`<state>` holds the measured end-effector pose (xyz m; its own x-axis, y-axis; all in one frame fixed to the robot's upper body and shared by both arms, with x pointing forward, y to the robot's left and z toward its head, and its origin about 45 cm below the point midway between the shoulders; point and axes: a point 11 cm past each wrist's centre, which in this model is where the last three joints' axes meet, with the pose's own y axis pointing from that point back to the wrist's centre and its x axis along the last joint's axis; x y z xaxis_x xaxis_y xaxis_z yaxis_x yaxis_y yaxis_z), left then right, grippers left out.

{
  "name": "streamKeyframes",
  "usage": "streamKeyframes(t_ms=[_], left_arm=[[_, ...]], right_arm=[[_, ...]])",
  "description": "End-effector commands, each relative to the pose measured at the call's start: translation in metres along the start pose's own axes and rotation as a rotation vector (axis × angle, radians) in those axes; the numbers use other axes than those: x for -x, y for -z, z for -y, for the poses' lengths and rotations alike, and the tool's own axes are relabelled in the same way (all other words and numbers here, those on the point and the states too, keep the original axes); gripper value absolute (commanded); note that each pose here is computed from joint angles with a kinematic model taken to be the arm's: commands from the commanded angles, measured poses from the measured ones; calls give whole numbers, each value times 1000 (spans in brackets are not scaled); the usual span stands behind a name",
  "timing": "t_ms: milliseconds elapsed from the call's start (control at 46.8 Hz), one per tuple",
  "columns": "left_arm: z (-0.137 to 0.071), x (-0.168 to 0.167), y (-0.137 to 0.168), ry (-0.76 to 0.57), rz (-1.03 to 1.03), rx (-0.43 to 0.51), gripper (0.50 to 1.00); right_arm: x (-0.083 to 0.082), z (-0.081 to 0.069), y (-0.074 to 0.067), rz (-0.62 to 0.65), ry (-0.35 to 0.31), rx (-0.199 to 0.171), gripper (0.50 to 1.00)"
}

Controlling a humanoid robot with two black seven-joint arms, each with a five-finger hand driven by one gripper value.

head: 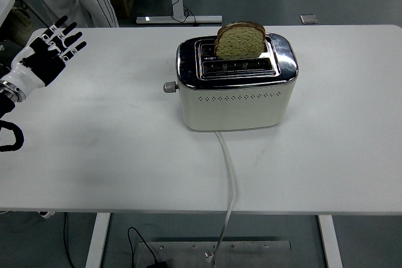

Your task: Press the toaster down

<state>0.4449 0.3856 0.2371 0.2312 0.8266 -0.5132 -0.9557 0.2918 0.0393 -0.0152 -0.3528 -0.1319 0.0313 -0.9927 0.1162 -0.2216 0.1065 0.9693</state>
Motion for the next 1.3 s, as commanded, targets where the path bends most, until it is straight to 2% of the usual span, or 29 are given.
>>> streamKeyframes(t_ms=[0, 577, 1282], left_arm=[[0, 0, 0, 0, 0, 0, 1000], [-4, -5, 6, -12, -8, -9, 1000], [-5, -6, -1, -20, -1, 2, 1000]], right_arm=[[0, 0, 0, 0, 0, 0, 998], [0, 0, 0, 0, 0, 0, 998], [0, 0, 1, -2, -1, -1, 998]])
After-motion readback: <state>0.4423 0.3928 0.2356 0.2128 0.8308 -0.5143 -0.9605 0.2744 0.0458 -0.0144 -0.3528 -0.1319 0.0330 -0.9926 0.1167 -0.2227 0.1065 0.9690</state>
